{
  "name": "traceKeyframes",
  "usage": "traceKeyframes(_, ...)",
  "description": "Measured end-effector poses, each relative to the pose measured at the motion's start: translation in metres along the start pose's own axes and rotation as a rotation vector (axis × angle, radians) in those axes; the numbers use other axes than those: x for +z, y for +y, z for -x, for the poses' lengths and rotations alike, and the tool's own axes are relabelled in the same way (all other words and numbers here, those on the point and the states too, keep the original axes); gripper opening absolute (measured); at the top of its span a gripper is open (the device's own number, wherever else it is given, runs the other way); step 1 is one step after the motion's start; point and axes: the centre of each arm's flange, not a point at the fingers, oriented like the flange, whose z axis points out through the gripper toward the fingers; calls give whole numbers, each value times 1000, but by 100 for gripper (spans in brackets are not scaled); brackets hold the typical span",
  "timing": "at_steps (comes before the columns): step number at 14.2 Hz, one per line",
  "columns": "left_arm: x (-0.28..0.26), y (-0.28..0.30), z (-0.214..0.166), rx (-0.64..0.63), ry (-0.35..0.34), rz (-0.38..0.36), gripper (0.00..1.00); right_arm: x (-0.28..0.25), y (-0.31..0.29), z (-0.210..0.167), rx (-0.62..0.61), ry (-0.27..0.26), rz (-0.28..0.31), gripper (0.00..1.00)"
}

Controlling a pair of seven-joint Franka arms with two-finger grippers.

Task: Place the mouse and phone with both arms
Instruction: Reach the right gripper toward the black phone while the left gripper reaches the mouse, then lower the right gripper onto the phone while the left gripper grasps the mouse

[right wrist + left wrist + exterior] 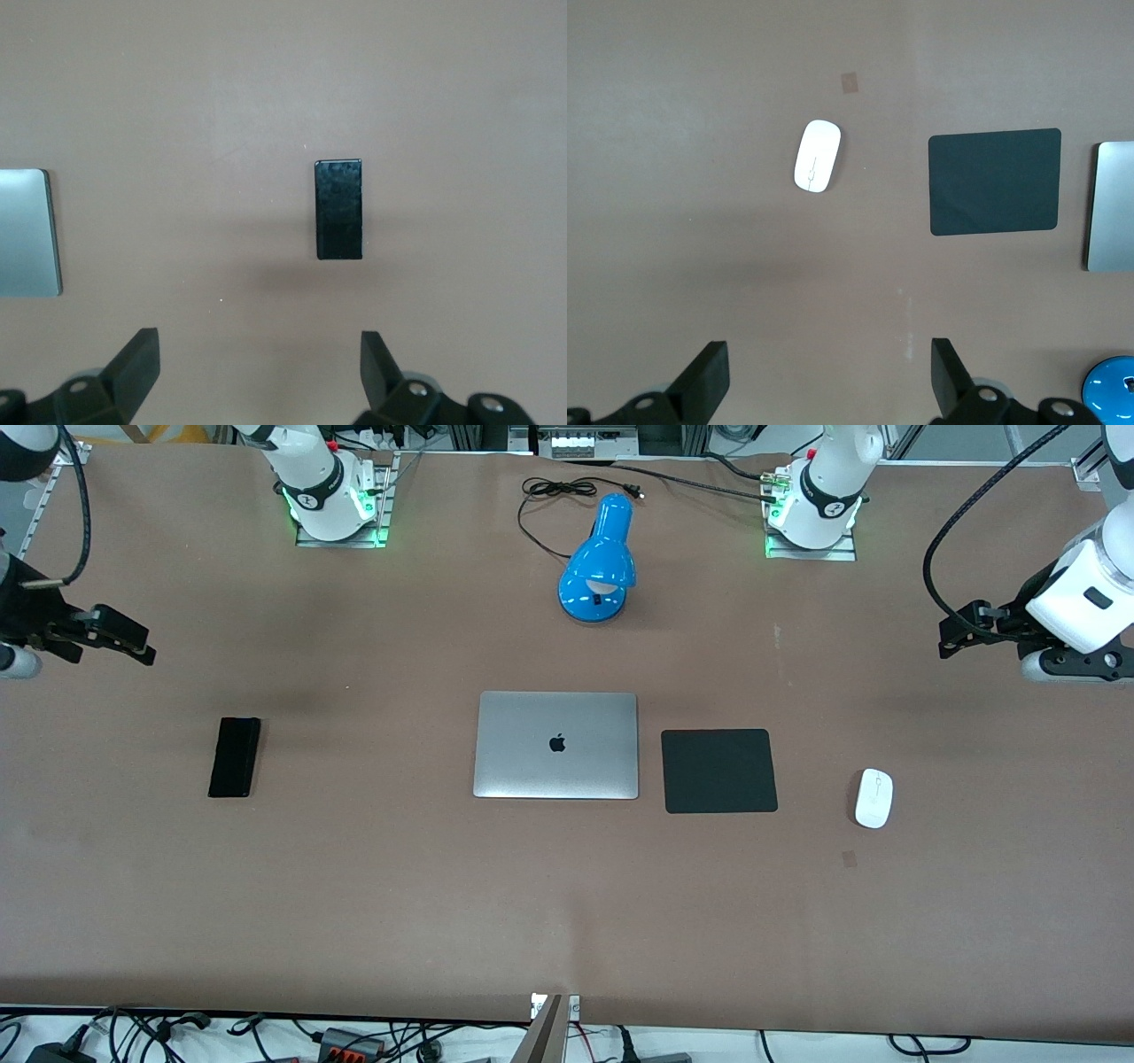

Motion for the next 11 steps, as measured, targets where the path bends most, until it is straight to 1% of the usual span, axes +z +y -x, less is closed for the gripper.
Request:
traceKeyframes(3, 2, -1, -7, -1, -1, 3, 100, 42, 4, -17, -3, -48, 29, 100)
traceKeyframes(6, 16, -8, -15, -13, -25, 6, 100, 94, 11, -35, 0, -70, 41, 100)
traceKeyframes(8, 43, -16, -30, -24, -62, 12, 100, 133, 19, -42, 10, -86, 40, 100)
traceKeyframes(11, 95, -32, -62, -42, -84, 26, 100, 187, 37, -46, 37, -117, 38, 100)
